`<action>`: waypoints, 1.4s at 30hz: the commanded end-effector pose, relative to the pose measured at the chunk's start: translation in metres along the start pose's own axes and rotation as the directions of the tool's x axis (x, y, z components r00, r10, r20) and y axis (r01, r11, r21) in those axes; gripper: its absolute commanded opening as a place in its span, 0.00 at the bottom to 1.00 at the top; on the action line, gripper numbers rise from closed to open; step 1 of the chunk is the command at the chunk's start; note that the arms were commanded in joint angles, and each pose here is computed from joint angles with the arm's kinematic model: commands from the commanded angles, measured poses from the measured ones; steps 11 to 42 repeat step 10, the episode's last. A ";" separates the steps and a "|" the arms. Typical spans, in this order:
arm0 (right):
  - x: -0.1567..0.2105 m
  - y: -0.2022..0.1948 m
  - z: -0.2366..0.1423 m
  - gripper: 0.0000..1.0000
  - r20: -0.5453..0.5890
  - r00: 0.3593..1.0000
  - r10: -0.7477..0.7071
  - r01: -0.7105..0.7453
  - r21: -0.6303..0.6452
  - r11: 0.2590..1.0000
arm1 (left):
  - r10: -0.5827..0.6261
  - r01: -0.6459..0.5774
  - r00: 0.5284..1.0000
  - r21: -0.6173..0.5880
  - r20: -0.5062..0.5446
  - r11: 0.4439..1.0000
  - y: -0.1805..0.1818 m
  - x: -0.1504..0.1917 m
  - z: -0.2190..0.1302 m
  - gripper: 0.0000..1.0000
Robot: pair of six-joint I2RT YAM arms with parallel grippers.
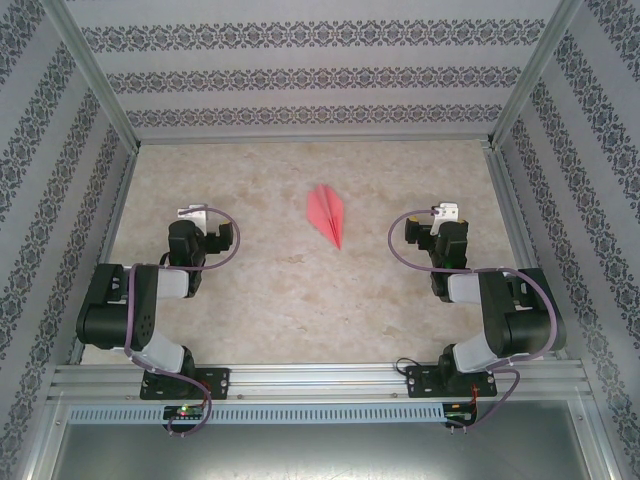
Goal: Fold a paper plane with a square sheet of paper (pick it up from the middle)
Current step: Reset both arms
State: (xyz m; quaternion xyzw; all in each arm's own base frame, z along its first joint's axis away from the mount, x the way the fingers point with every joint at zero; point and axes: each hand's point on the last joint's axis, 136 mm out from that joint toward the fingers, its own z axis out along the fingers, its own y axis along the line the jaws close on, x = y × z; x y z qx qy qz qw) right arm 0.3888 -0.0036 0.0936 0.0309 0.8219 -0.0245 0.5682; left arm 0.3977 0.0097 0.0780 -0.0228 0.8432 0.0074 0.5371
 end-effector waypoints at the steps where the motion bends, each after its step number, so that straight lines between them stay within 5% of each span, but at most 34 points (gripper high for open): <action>1: -0.013 0.001 0.003 0.98 0.036 0.999 0.004 -0.003 -0.012 1.000 | 0.029 -0.029 0.999 0.012 0.026 0.999 -0.004 -0.005 0.000 1.00; 7: -0.014 0.001 0.002 0.98 0.045 0.999 0.000 0.001 -0.017 1.000 | 0.030 -0.030 0.999 0.014 0.021 0.999 -0.005 -0.004 0.001 1.00; 10: -0.009 0.034 -0.014 0.98 0.103 0.992 -0.067 0.087 -0.207 0.974 | 0.030 -0.030 0.999 0.013 0.024 0.999 -0.005 -0.004 0.001 1.00; 42: -0.009 0.034 -0.014 0.98 0.103 0.992 -0.067 0.087 -0.207 0.974 | 0.030 -0.030 0.999 0.013 0.024 0.999 -0.005 -0.004 0.001 1.00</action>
